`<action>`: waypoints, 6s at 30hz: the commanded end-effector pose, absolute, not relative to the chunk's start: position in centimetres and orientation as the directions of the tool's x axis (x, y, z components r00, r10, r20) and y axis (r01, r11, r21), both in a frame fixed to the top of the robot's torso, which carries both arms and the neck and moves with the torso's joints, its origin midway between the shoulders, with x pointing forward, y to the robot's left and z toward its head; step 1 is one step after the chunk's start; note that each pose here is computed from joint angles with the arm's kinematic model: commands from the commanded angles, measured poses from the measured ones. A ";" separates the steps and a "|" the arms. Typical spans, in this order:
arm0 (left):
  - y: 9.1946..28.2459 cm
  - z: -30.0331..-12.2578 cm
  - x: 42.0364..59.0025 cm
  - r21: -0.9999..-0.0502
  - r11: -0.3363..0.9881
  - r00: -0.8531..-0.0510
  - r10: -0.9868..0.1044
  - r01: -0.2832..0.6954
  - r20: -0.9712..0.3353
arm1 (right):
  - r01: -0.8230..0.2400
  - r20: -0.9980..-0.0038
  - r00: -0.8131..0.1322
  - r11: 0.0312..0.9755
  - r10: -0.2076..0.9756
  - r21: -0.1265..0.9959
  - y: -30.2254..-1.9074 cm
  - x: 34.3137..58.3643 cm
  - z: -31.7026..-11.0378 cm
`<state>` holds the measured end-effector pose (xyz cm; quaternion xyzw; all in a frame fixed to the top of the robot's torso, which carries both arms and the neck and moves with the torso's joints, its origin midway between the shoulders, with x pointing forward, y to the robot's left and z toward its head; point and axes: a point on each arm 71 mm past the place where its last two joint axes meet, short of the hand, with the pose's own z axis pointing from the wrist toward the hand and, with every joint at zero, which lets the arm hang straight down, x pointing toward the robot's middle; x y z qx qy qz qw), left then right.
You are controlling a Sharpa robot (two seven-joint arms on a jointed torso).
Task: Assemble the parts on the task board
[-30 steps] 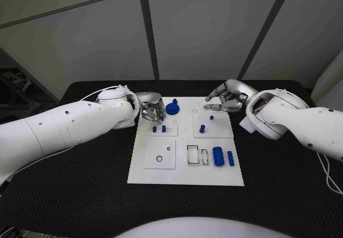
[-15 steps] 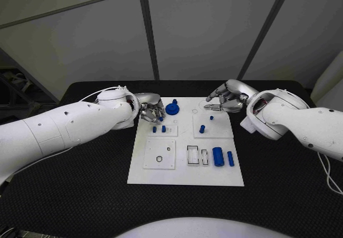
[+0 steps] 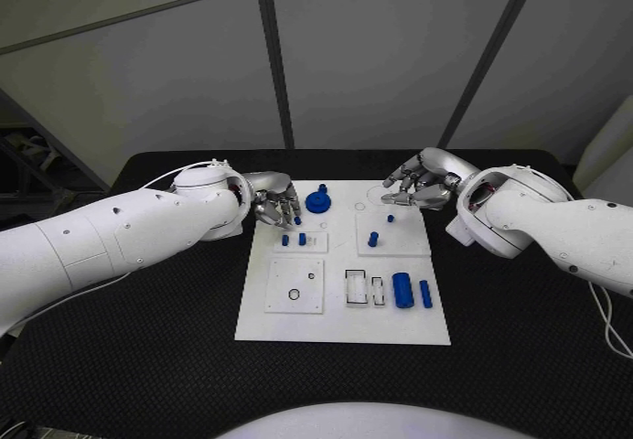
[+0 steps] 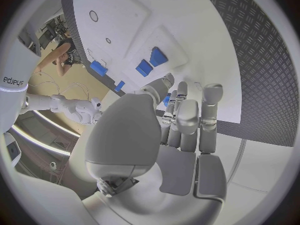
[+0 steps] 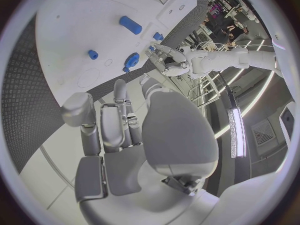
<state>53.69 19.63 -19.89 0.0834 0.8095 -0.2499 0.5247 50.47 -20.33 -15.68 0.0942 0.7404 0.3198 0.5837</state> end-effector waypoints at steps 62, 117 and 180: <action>27.2 -15.5 51.2 -0.999 -0.041 -0.393 -0.919 -0.024 0.047 | -0.448 -0.977 -0.199 0.894 -0.083 0.016 -17.1 50.9 -19.8; 24.0 -16.0 51.5 -0.998 -0.057 -0.489 -0.870 -0.016 0.058 | -0.652 -0.958 -0.208 0.703 0.196 0.285 -8.9 43.1 -17.7; 22.7 -16.3 52.0 -0.998 -0.054 -0.512 -0.857 -0.041 0.067 | -0.678 -0.944 -0.312 0.671 0.108 0.301 -4.9 41.6 -22.7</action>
